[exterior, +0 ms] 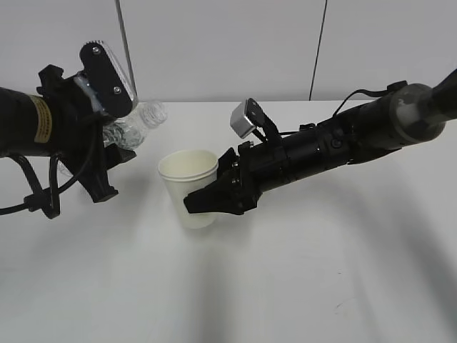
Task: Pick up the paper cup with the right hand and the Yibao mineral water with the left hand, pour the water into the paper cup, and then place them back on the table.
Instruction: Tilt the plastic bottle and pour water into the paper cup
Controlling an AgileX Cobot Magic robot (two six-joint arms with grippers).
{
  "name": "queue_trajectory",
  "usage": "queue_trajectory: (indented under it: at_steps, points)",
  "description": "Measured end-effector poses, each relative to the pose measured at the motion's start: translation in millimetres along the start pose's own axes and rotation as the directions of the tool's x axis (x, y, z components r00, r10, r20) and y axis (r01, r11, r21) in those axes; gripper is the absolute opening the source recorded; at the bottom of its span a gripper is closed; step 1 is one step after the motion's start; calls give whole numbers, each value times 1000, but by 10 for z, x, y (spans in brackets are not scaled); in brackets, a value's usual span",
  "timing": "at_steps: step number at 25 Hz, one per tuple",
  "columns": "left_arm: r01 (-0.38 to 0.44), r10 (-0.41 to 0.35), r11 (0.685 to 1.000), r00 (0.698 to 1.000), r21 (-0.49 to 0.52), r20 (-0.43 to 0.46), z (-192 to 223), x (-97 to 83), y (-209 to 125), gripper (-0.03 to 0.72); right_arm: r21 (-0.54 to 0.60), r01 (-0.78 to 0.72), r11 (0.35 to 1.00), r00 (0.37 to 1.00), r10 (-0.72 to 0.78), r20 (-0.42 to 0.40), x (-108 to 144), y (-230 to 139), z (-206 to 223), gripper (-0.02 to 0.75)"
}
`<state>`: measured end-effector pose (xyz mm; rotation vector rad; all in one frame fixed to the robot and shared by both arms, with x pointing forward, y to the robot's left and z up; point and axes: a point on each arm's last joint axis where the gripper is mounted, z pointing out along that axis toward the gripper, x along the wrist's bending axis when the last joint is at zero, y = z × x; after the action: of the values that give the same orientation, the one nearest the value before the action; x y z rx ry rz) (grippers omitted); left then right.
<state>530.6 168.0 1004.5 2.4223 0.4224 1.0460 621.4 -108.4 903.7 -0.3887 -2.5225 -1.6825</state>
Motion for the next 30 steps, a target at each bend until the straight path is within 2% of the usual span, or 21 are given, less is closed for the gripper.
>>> queue_trajectory:
  at_steps: [8, 17, 30]
  points:
    - [-92, 92, 994, 996, 63, -7, -23, -23, 78, 385, 43, -2, 999, 1000, 2, 1, -25, 58, 17, 539]
    - [-201, 206, 973, 978, 112, -36, -64, -2, 211, 385, 65, -2, 998, 1000, 2, -6, -46, 148, 27, 539]
    - [-292, 303, 942, 952, 165, -46, -85, -24, 236, 385, 80, -8, 997, 1000, 8, -3, -81, 229, 12, 539]
